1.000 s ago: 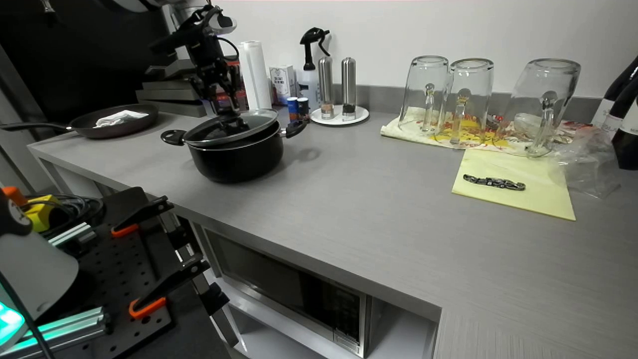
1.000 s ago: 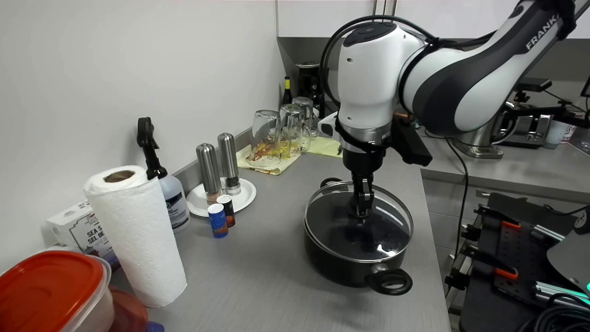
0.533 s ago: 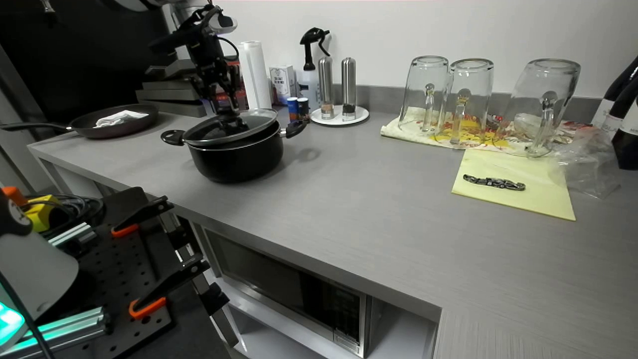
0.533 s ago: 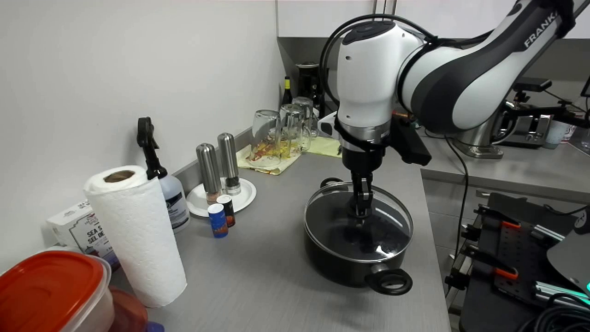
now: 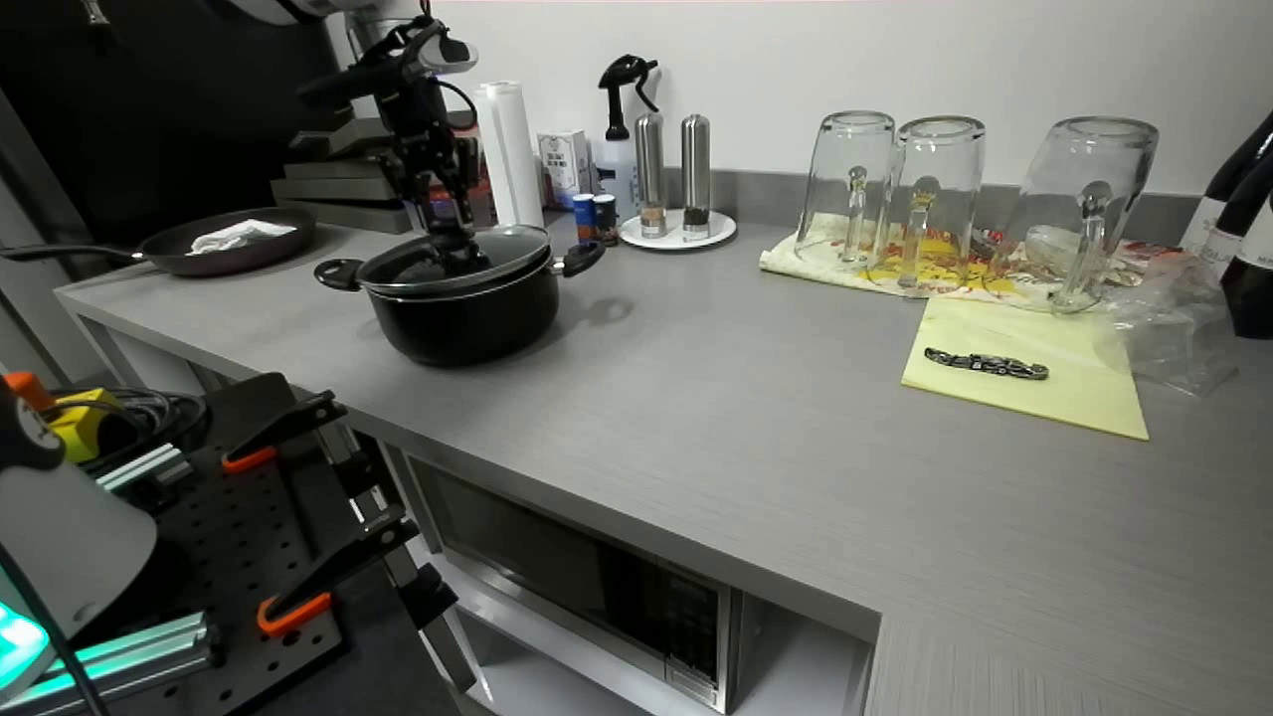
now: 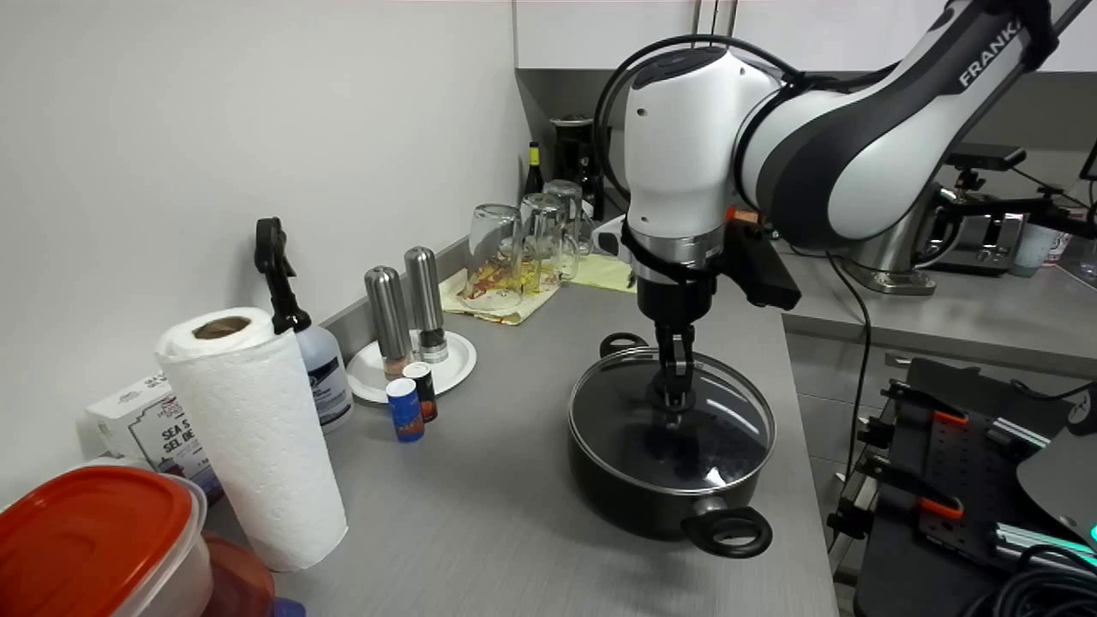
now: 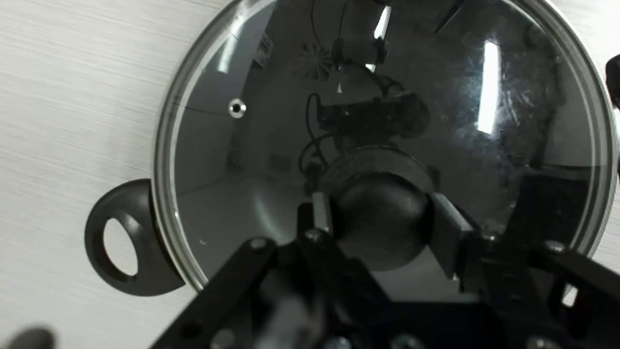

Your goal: Press the lid on the pot

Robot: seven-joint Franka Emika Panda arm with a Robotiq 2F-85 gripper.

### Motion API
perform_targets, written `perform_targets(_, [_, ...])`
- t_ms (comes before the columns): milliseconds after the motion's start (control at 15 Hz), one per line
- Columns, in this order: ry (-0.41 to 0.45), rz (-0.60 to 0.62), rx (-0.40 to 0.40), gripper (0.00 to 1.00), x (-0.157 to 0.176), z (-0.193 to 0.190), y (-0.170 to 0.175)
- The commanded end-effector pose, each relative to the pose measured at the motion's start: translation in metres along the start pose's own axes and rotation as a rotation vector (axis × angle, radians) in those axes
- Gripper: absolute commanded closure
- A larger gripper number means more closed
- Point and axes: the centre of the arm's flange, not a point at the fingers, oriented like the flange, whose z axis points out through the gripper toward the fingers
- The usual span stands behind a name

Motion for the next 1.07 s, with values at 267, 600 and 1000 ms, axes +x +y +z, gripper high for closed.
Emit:
perform_targets(267, [-0.006, -0.01, 0.044, 0.75, 0.0019, -0.0027, 0.0014])
perform_targets(600, [-0.002, -0.01, 0.057, 0.15, 0.0022, -0.0034, 0.0047])
perform_targets(1000, [0.002, -0.007, 0.059, 0.0, 0.0033, -0.0051, 0.0055])
